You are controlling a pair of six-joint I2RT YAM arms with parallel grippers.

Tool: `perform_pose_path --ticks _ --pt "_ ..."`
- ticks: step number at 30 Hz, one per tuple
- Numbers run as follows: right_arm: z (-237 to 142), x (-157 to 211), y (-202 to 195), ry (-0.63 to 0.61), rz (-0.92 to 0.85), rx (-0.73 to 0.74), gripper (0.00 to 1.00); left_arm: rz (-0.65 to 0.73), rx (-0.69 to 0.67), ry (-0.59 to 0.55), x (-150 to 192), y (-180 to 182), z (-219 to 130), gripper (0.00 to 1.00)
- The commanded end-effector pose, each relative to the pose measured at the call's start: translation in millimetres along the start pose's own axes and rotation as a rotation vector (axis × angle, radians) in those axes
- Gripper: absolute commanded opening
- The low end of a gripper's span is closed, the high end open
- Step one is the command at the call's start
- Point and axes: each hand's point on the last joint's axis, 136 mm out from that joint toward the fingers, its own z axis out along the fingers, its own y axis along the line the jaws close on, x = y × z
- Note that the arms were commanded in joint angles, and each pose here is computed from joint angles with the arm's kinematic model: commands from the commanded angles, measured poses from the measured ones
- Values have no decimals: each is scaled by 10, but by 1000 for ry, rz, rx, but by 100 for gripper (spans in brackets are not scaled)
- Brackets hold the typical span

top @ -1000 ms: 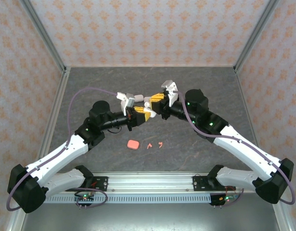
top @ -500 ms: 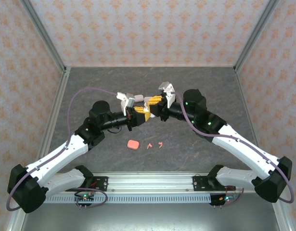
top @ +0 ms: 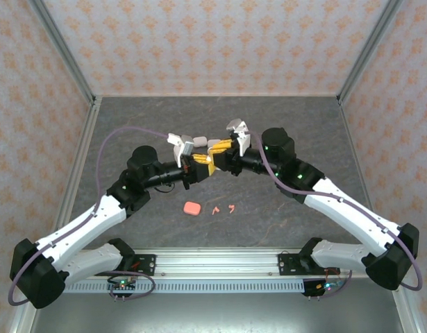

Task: Insert the wireless bluetooth earbuds into the charging case

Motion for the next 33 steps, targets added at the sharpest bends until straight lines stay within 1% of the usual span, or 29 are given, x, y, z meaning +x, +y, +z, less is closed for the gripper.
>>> perform_pose_path --ticks 1,5,7,9,13,17,20,25,27,33 --pt "-30 -108 131 5 10 -47 36 81 53 -77 -212 -204 -69 0" --pt "-93 -265 89 -6 13 4 48 82 55 -77 -201 -206 -78 0" --pt "-150 -395 113 -32 12 7 54 83 53 -77 -191 -202 -82 0" --pt "-196 -492 135 -58 12 5 58 84 52 -76 -180 -199 -86 0" --pt "-294 -634 97 -100 29 35 61 89 44 -79 -166 -188 -102 0" --pt "-365 -655 -94 -112 74 117 63 100 37 -84 -161 -188 -126 0" --pt "-395 -574 -346 -94 132 205 65 107 37 -91 -159 -199 -147 0" --pt "-405 -322 -831 -34 252 361 66 126 43 -104 -170 -235 -191 0" --pt "-384 -189 -1002 2 293 410 66 136 49 -114 -178 -259 -216 0" --pt "-179 345 -1487 163 400 528 66 167 60 -142 -213 -341 -306 0"
